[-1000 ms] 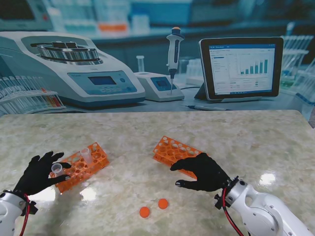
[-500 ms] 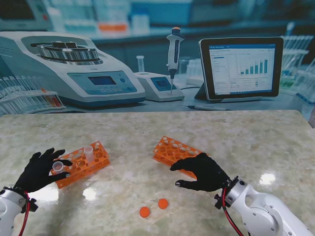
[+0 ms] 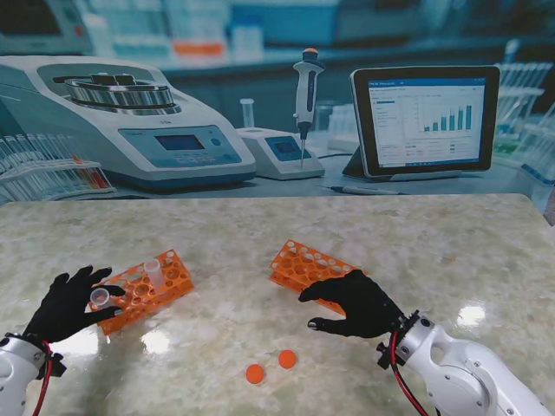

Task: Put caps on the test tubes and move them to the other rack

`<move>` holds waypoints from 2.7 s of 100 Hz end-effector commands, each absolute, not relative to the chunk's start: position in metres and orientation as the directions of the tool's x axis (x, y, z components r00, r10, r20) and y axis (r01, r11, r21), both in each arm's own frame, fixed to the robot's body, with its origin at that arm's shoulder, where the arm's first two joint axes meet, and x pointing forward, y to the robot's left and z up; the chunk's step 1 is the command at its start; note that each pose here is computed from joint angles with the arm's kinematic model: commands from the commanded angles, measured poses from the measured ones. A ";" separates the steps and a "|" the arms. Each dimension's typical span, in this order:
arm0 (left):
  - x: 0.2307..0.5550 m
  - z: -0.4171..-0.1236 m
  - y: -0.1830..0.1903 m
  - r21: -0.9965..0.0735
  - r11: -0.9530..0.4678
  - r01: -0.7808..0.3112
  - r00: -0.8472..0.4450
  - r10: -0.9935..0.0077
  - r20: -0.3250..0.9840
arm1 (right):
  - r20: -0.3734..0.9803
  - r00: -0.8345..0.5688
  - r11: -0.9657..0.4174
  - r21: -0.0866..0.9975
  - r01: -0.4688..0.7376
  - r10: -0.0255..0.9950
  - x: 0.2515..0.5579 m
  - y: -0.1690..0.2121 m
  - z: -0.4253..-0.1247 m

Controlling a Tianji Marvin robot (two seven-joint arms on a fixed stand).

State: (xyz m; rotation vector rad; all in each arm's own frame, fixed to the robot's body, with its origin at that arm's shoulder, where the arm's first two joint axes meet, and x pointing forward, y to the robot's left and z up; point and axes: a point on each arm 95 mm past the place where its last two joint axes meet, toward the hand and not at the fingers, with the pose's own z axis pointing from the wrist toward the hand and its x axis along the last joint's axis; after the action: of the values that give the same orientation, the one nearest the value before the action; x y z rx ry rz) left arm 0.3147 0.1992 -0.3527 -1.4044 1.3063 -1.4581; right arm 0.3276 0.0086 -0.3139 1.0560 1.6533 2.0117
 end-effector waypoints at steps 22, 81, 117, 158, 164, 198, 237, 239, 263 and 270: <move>0.312 -0.366 0.202 -0.956 -0.239 -0.171 -0.116 -0.959 0.260 | 0.339 -0.670 -0.271 0.940 0.209 0.660 0.326 0.010 -0.317; 0.315 -0.356 0.200 -0.950 -0.265 -0.164 -0.112 -0.952 0.285 | 0.340 -0.671 -0.269 0.940 0.212 0.659 0.326 0.011 -0.317; 0.316 -0.345 0.201 -0.953 -0.252 -0.168 -0.121 -0.954 0.274 | 0.340 -0.672 -0.266 0.940 0.215 0.658 0.326 0.011 -0.317; 0.316 -0.345 0.201 -0.947 -0.240 -0.212 -0.103 -0.958 0.266 | 0.340 -0.672 -0.265 0.940 0.215 0.658 0.326 0.011 -0.317; 0.316 -0.345 0.200 -0.947 -0.237 -0.218 -0.102 -0.959 0.264 | 0.340 -0.672 -0.265 0.940 0.215 0.658 0.326 0.011 -0.317; 0.318 -0.344 0.200 -0.943 -0.232 -0.237 -0.092 -0.961 0.260 | 0.342 -0.673 -0.265 0.939 0.219 0.656 0.326 0.011 -0.317; 0.323 -0.339 0.201 -0.940 -0.242 -0.240 -0.088 -0.959 0.270 | 0.344 -0.672 -0.264 0.938 0.223 0.656 0.326 0.011 -0.317; 0.323 -0.338 0.201 -0.939 -0.249 -0.239 -0.087 -0.957 0.276 | 0.344 -0.672 -0.263 0.939 0.223 0.656 0.326 0.011 -0.317; 0.323 -0.339 0.202 -0.930 -0.291 -0.225 -0.073 -0.947 0.314 | 0.345 -0.672 -0.262 0.938 0.226 0.655 0.326 0.011 -0.317; 0.324 -0.340 0.203 -0.926 -0.304 -0.222 -0.066 -0.943 0.326 | 0.345 -0.672 -0.262 0.938 0.227 0.655 0.326 0.011 -0.317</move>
State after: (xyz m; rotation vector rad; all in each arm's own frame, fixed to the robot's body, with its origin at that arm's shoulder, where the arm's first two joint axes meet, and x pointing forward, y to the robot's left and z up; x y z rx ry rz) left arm 0.3236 0.2017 -0.3393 -1.5500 1.2911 -1.4195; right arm 0.3283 0.0101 -0.3153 1.0661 1.6781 2.0086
